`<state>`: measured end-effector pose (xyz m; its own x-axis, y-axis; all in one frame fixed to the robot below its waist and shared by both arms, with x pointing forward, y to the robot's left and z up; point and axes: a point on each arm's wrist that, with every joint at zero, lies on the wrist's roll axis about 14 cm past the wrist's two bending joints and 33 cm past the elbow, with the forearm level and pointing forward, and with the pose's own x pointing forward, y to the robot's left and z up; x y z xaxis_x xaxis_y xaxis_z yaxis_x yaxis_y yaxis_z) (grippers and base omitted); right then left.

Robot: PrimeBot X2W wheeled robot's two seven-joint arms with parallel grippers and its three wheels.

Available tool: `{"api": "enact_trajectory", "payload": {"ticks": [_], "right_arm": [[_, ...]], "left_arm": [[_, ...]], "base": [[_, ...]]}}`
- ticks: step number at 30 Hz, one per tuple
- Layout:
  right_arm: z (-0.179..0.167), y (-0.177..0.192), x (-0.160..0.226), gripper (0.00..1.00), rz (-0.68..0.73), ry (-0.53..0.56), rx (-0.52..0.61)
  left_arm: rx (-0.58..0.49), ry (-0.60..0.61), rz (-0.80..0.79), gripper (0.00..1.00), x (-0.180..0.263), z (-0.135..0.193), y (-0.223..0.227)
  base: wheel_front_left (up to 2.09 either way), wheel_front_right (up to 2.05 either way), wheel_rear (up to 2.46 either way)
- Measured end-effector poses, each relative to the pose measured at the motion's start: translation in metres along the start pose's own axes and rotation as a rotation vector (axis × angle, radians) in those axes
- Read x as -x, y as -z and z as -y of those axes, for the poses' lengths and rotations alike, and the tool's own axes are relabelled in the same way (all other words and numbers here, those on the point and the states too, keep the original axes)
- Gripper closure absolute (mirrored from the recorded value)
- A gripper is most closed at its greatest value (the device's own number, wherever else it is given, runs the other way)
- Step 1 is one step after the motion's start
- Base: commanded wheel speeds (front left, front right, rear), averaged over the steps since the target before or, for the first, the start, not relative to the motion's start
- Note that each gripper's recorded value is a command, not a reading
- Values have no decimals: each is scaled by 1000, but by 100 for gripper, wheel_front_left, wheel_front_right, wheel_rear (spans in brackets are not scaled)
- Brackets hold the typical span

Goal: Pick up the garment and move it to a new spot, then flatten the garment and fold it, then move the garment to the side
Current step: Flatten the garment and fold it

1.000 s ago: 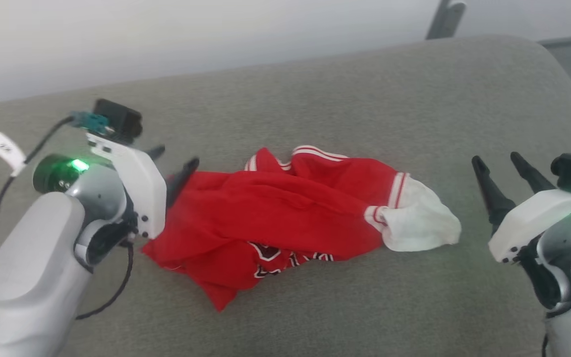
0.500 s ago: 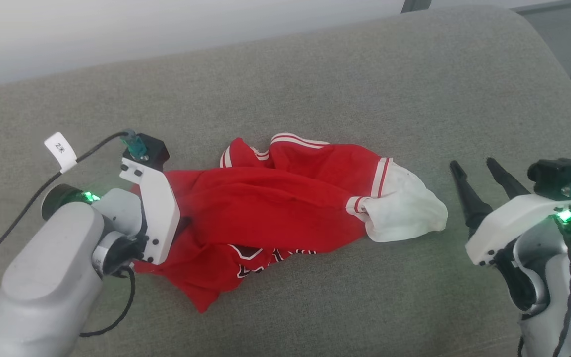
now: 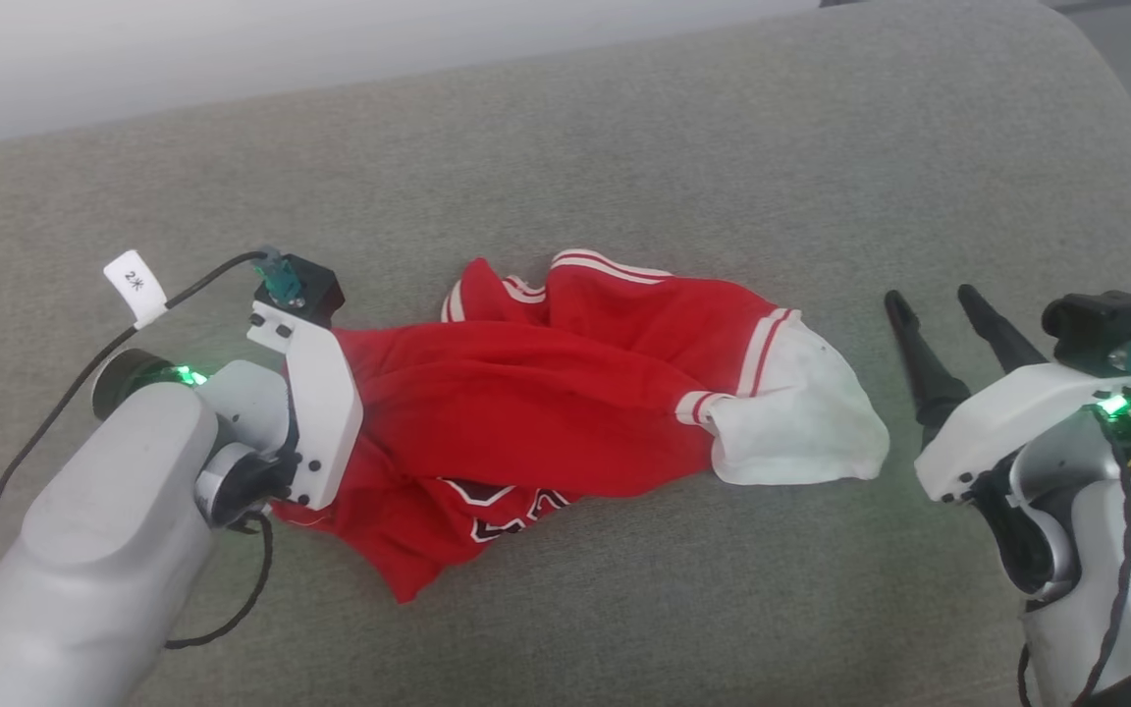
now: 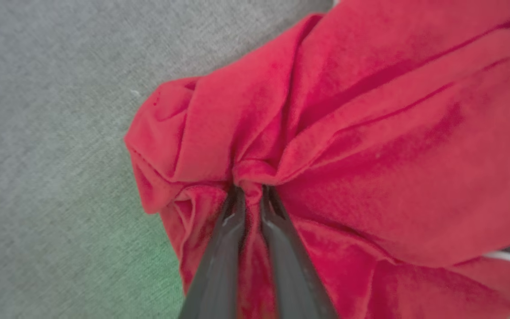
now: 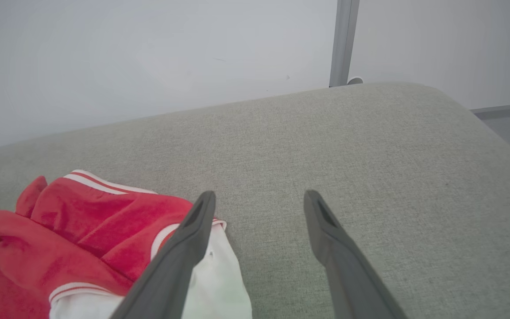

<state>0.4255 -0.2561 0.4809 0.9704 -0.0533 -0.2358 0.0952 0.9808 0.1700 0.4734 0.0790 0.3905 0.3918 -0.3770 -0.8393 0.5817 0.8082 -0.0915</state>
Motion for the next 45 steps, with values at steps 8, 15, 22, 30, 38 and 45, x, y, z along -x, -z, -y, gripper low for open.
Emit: {"api": "enact_trajectory", "payload": {"ticks": [8, 15, 22, 30, 38, 45], "right_arm": [[-2, -9, 0, 0, 25, -4, 12], [-8, -10, 2, 0, 26, -19, 19], [-15, -4, 0, 0, 5, -35, 19], [-17, -1, -2, 0, -5, -40, 21], [-18, -5, -1, 0, 5, -43, 23], [-20, -11, 1, 0, 27, -46, 25]], "left_arm": [[65, 104, 16, 100, 21, 27, 1], [80, 221, -11, 100, 40, 80, 32], [108, 295, -72, 100, 37, 119, 70], [129, 282, -53, 0, 27, 118, 74], [153, 245, 32, 0, 41, 99, 41], [149, 196, 147, 0, 71, 77, -11]], "base": [[0, 0, 0], [0, 0, 0], [0, 0, 0], [0, 0, 0], [0, 0, 0], [0, 0, 0]]}}
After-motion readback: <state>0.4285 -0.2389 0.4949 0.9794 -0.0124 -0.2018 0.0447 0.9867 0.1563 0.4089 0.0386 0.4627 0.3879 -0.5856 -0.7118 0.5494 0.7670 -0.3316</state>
